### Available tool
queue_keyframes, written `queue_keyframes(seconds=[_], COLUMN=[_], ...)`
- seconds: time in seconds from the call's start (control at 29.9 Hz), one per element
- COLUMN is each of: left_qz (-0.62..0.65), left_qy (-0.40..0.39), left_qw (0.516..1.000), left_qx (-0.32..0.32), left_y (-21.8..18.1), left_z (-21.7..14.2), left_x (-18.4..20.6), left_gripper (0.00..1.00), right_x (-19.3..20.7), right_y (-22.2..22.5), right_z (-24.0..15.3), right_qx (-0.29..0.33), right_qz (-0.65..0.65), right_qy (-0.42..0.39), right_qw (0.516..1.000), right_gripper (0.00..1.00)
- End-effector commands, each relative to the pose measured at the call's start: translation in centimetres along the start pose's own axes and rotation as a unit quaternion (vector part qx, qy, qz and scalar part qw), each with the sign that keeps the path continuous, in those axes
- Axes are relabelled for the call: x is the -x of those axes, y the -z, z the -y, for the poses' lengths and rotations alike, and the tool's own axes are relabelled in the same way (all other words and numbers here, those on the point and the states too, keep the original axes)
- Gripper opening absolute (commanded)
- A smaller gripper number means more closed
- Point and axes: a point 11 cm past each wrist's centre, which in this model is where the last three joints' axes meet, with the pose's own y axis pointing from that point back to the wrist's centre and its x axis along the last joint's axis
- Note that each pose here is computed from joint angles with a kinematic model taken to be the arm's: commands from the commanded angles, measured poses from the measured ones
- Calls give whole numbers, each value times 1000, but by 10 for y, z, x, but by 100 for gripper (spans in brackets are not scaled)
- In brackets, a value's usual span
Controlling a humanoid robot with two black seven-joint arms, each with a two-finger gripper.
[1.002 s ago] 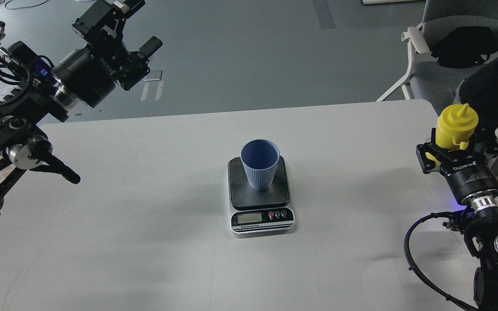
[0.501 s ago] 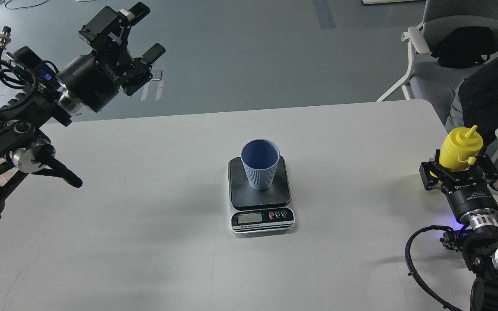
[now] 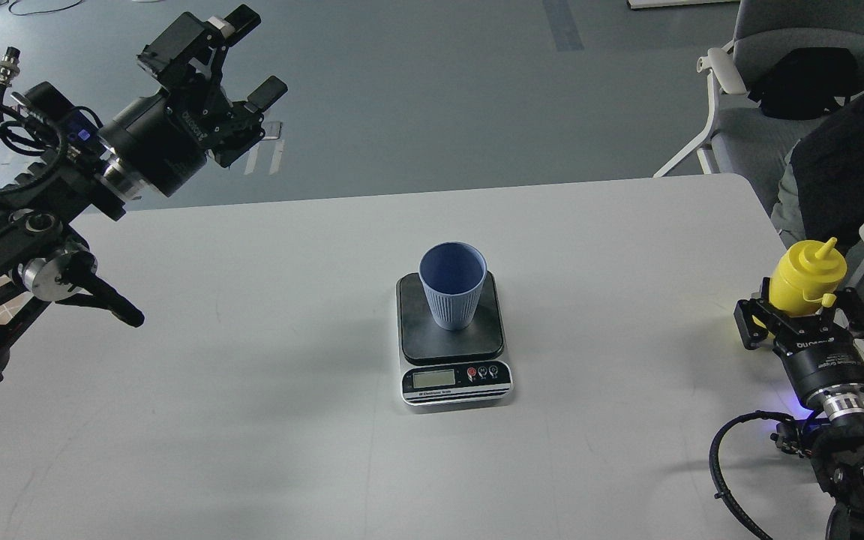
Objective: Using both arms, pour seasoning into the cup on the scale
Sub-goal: 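Lower the yellow bottle back onto the table with the right gripper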
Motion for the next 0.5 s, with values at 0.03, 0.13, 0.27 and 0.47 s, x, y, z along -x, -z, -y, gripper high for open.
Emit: queue_keyframes(seconds=[0.03,0.13,0.27,0.47], left_qz=[2,1,1,-4], left_qy=[-1,-2,-2,1], left_qw=[1000,1000,1000,1000], left_qx=[0,-1,-3,-2], left_y=[-1,0,2,5], left_z=[0,-1,-2,1], left_x=[-1,-1,-1,3], left_gripper=[98,98,98,98], right_x=[0,3,9,15], right_y=[0,0,1,-1], right_z=[-2,-2,-1,-6], right_qx=[2,4,5,18], right_qz=[0,-2,2,-1], right_qy=[1,6,17,27], right_qw=[1000,1000,1000,999], right_gripper=[70,88,98,98])
